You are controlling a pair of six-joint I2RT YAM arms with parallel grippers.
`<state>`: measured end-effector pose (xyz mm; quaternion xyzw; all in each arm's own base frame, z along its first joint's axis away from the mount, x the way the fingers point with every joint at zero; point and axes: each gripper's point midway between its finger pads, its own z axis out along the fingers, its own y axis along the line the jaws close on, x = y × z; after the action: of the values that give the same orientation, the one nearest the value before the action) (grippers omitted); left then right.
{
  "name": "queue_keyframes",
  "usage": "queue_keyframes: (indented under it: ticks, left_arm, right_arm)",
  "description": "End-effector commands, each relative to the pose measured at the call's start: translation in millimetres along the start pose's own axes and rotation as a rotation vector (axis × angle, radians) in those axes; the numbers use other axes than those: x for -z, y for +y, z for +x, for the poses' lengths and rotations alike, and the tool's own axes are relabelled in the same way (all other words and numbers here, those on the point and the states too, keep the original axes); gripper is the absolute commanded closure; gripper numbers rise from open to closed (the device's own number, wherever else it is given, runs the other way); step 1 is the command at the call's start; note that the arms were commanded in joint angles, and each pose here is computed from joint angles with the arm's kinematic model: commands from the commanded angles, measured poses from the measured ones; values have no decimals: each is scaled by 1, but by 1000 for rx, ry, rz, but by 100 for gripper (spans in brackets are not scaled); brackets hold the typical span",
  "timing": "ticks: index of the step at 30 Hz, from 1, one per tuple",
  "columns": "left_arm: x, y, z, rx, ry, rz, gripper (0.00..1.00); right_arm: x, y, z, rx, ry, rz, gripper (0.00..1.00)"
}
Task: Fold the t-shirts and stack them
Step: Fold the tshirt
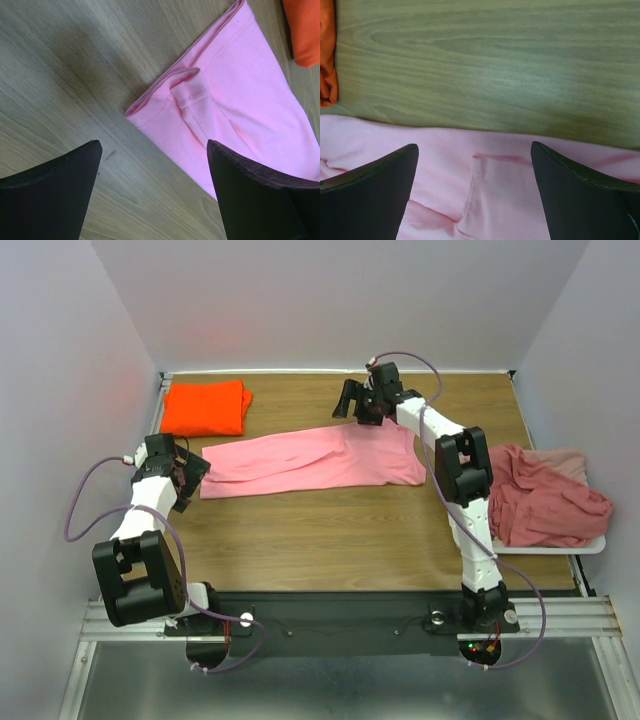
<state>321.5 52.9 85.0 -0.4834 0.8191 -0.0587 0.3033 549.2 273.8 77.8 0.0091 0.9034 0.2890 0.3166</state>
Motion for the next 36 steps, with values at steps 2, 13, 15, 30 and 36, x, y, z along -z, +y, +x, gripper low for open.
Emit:
queue_keyframes:
  ticks: [2,13,15,30,36]
  left_arm:
    - [7,-17,-10,-9,-22,61,2]
    - [-16,-45,24,-71,75,94,2]
    - [-23,-53,22,-60,69,104,2]
    - [-55,-86,24,-82,124,134,2]
    - [-61,-92,24,-96,142,141,2]
  right_arm:
    - [16,36,-54,41,-144,-61,0]
    - [93,19,-15,129,-154,83,0]
    - [97,2,12,109,-118,122,0]
    - [106,-41,91,50,-5,196,0]
    - [102,-52,100,36,8,231,0]
